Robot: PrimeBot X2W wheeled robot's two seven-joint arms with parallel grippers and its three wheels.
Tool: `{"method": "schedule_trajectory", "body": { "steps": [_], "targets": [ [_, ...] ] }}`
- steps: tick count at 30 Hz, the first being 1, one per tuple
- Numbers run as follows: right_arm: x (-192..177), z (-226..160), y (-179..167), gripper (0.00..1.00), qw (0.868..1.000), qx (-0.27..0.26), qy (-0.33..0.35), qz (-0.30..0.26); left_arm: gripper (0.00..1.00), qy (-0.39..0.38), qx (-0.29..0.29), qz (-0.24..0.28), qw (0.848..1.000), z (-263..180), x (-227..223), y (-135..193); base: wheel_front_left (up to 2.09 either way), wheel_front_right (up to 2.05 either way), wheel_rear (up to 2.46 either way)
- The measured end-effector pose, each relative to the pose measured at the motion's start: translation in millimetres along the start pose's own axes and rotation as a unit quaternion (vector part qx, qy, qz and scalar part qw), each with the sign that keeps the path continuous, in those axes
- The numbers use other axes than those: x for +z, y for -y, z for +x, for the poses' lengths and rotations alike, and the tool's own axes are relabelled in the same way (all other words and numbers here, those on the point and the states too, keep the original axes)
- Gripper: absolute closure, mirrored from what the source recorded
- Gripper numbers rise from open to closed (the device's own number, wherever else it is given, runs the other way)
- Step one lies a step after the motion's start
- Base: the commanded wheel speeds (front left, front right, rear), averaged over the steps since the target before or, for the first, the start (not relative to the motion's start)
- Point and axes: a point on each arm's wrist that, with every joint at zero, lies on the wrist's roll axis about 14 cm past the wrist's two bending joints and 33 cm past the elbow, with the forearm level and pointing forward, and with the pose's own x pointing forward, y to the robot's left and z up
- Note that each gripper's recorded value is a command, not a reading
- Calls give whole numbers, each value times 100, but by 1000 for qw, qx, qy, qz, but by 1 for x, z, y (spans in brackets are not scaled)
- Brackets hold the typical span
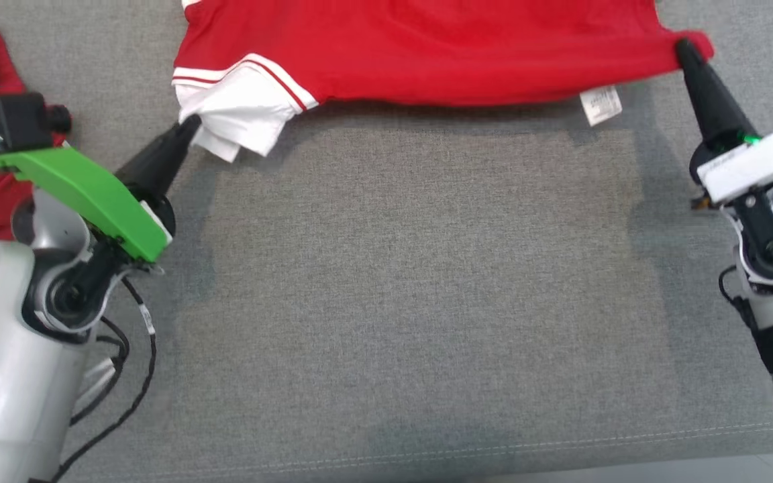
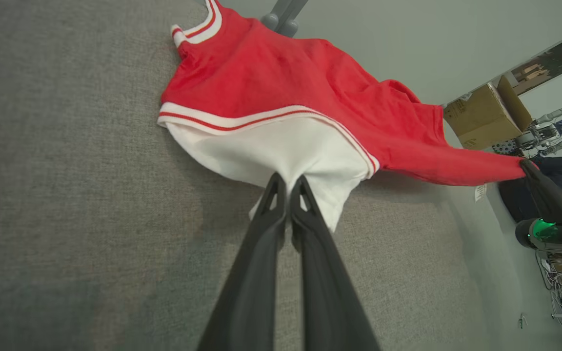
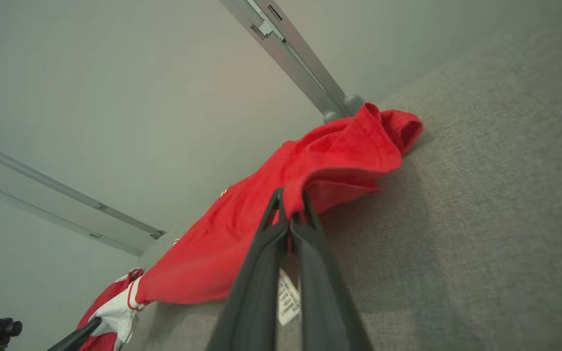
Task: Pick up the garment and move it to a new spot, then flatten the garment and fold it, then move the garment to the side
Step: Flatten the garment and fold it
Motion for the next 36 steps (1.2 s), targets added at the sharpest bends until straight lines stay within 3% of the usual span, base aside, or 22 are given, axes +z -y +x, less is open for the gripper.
{"method": "schedule_trajectory", "body": {
  "steps": [8, 15, 23, 36],
  "targets": [
    [-10, -32, 3, 100, 1000, -13, 1, -7, 100, 14, 16, 10, 1000, -27, -19, 1, 0, 0, 0],
    [-10, -61, -9, 100, 1000, -3, -3, -19, 100, 5, 12, 53, 998, -56, -33, 14, 0, 0, 0],
    [-43, -127, 15, 100, 997, -43, -63, -27, 100, -58, -3, 79, 995, -98, -88, 36, 0, 0, 0],
    [-63, -190, 30, 100, 985, -56, -136, -93, 100, -99, 8, 80, 992, -155, -127, 46, 0, 0, 0]
  ]
}}
